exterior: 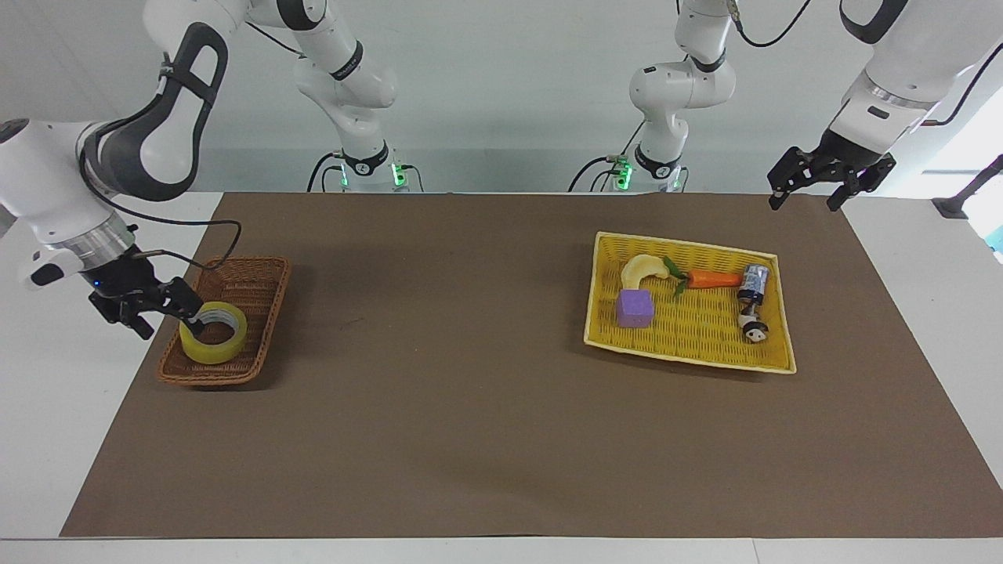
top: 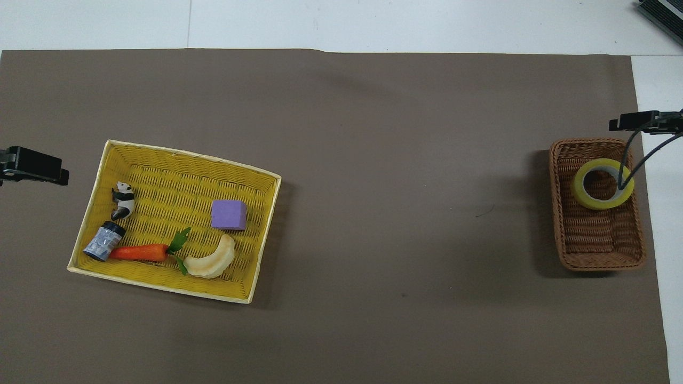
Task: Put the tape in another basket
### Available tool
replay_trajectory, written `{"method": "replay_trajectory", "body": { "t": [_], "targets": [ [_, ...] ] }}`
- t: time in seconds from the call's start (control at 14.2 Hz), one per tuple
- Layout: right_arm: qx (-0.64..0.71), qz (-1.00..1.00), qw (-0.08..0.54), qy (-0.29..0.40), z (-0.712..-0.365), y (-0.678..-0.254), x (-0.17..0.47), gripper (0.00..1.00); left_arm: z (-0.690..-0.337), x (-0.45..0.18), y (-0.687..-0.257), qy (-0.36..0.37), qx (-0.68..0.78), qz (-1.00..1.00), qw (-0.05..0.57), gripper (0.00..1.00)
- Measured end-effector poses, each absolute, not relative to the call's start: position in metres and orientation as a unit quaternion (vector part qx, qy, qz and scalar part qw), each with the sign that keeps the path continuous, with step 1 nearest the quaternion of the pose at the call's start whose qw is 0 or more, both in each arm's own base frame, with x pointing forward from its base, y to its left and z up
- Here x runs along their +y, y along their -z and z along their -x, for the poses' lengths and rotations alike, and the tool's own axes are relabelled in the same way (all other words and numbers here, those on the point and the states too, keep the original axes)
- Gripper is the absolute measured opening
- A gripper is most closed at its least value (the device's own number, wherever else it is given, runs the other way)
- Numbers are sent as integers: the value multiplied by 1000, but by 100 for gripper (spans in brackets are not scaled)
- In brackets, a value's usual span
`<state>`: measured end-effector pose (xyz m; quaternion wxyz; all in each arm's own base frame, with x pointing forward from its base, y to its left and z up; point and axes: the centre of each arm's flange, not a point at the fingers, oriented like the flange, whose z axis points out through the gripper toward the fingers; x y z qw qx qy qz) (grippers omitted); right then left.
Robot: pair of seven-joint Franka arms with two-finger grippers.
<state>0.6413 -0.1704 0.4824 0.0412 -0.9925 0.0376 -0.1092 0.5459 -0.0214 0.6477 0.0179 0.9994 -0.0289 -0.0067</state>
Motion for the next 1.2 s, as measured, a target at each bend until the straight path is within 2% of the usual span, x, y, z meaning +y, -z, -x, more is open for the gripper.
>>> {"method": "replay_trajectory", "body": {
  "t": [0.14,0.28,0.49,0.78,0.92,1.2],
  "targets": [
    [58,993,-11,104,-645,-499,-138,100,-546,-21,-648,7,-29,-999,18,100],
    [83,993,-24,85,-637,-521,-95,100,-546,-21,-648,7,-29,-999,18,100],
    [99,993,-16,58,-605,-573,-42,100,-546,-21,-648,7,-29,-999,18,100],
    [119,992,-8,39,-550,-637,-21,100,-546,-21,-648,7,-29,-999,18,100],
    [117,993,-5,33,-533,-653,-17,100,-546,-21,-648,7,-29,-999,18,100],
    [115,993,11,23,-532,-649,-11,100,-546,-21,-648,7,-29,-999,18,100]
  ]
}}
